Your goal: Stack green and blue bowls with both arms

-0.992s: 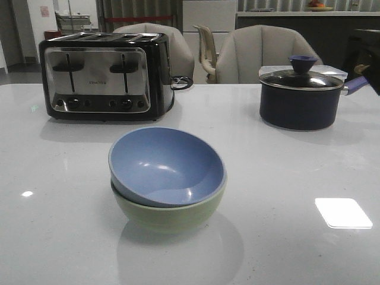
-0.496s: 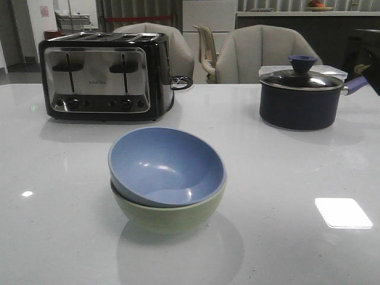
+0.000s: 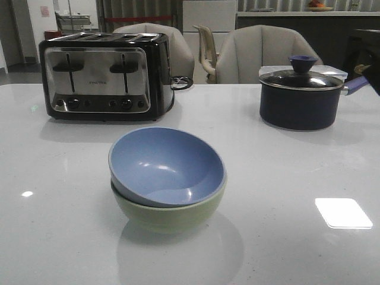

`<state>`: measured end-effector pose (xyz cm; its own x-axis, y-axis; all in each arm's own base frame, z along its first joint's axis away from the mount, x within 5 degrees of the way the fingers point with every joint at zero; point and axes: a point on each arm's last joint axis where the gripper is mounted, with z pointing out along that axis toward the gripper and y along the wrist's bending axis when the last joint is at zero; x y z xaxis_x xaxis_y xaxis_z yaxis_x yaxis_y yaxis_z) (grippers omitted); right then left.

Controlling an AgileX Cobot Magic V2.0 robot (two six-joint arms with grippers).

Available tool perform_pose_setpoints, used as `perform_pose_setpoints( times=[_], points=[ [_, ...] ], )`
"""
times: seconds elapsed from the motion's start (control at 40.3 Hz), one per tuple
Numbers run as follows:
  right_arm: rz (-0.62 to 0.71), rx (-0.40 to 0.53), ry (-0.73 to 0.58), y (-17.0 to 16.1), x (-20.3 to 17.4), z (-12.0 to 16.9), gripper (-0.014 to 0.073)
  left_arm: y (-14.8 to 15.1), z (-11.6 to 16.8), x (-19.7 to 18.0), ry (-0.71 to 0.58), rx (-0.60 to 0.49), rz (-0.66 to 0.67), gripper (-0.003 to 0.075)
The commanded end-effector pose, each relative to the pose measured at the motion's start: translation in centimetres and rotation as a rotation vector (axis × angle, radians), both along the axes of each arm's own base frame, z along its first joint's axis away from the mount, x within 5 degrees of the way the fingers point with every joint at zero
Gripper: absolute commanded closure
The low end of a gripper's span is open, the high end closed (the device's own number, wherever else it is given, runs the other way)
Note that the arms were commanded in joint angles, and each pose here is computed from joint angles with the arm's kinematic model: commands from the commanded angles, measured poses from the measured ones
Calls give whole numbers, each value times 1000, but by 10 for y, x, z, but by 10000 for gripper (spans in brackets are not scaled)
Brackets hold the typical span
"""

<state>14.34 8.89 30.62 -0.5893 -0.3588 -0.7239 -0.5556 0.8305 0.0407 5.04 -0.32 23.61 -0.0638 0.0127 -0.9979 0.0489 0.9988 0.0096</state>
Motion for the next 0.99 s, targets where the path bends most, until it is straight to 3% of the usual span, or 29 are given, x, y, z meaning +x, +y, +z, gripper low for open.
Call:
perform_pose_setpoints(
  times=[0.0,0.323,0.968],
  points=[
    [-3,39,-90,0,2,16,561,1,6,-1,-140,-43,14,619],
    [-3,39,-90,0,2,16,561,2,-25,4,-195,-31,19,619],
    [-3,39,-90,0,2,16,561,0,-25,4,-204,-34,-12,619]
  ],
)
